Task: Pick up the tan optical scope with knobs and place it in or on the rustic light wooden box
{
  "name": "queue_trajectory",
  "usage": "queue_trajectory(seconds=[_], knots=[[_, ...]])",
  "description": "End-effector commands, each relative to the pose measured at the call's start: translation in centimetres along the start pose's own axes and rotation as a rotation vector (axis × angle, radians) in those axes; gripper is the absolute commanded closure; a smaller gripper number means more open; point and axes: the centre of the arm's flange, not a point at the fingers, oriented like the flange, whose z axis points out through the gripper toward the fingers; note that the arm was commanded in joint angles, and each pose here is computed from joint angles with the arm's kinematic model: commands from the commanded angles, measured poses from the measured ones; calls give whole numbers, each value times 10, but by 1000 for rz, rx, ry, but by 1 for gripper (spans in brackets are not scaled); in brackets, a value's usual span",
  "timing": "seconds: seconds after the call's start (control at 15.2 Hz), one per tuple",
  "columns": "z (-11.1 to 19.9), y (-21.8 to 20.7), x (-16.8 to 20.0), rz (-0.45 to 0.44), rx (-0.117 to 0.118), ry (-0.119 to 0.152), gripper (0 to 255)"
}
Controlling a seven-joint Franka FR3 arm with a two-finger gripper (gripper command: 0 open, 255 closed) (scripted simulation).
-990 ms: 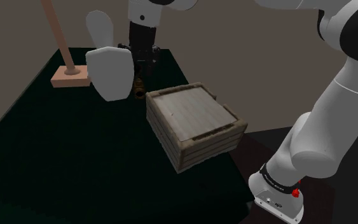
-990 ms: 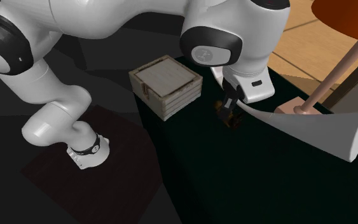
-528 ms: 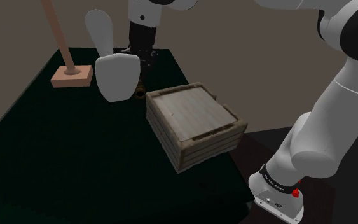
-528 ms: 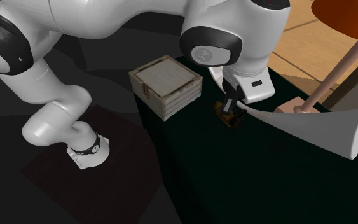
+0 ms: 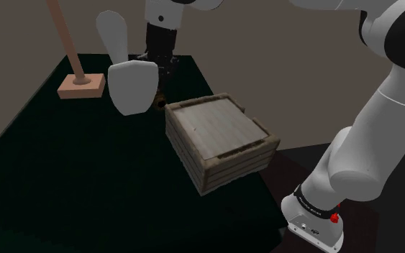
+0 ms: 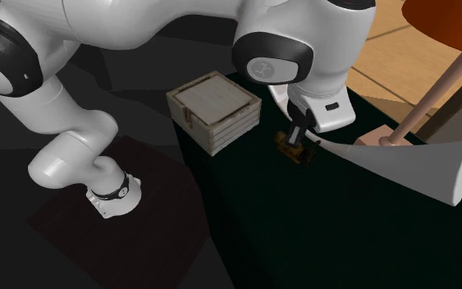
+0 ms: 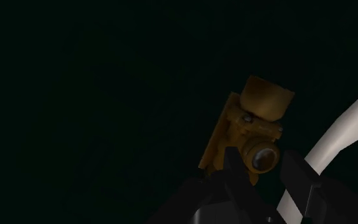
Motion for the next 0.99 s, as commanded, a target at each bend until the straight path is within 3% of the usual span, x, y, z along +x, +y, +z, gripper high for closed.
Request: queue_trajectory(seconds=[0.0, 0.92], knots=[[-7, -2, -1, -2, 0, -2, 255], [-79, -18, -1, -2, 0, -2, 255]])
